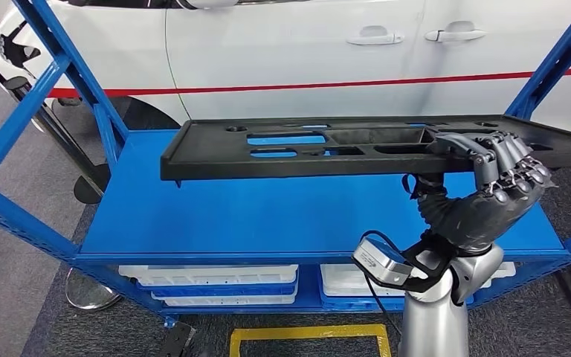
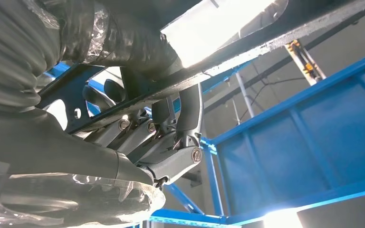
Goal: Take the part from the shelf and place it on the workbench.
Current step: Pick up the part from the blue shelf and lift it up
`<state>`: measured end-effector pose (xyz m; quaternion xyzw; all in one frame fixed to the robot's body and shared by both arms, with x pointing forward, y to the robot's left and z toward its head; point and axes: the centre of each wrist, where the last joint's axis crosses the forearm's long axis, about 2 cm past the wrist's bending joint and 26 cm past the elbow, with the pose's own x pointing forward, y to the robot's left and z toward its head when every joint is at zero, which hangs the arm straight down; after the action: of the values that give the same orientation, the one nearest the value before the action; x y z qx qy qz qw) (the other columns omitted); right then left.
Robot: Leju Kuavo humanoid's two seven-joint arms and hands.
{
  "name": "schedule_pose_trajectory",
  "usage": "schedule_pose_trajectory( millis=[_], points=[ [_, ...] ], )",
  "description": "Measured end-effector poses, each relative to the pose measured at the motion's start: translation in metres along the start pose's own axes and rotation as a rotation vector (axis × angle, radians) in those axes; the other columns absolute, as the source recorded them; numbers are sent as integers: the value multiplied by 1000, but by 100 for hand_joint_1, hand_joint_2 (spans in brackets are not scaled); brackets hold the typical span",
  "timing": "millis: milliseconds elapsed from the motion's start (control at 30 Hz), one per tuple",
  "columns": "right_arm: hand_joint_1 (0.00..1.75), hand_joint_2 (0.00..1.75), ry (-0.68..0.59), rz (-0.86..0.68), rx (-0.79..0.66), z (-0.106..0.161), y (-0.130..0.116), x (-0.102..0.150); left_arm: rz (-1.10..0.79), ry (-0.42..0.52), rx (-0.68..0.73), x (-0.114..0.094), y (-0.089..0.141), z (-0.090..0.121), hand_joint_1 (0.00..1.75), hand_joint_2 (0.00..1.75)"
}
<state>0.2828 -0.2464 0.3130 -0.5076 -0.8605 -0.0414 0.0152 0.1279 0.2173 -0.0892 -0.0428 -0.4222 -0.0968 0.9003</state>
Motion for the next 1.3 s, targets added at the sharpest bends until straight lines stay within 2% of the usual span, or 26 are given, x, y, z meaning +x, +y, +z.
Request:
schedule_pose_trajectory(
  millis=[400, 833, 967, 1067, 1300],
  points=[
    [171, 175, -3, -28, 3, 1, 2, 6, -6, 26, 32, 1, 2, -1, 0, 175],
    [171, 175, 22, -85, 27, 12, 3, 16, 33, 90, 90, -13, 1, 9, 0, 175],
    [171, 175, 26, -96, 36, 15, 2, 19, 34, 139, 96, -18, 0, 13, 0, 175],
    [171, 175, 29, -116, 40, 17, 3, 23, 38, 156, 90, -22, -2, 16, 0, 175],
    [171, 175, 14, -203, 38, 14, 11, 42, 56, 144, 75, -18, -7, 13, 0, 175]
  ],
)
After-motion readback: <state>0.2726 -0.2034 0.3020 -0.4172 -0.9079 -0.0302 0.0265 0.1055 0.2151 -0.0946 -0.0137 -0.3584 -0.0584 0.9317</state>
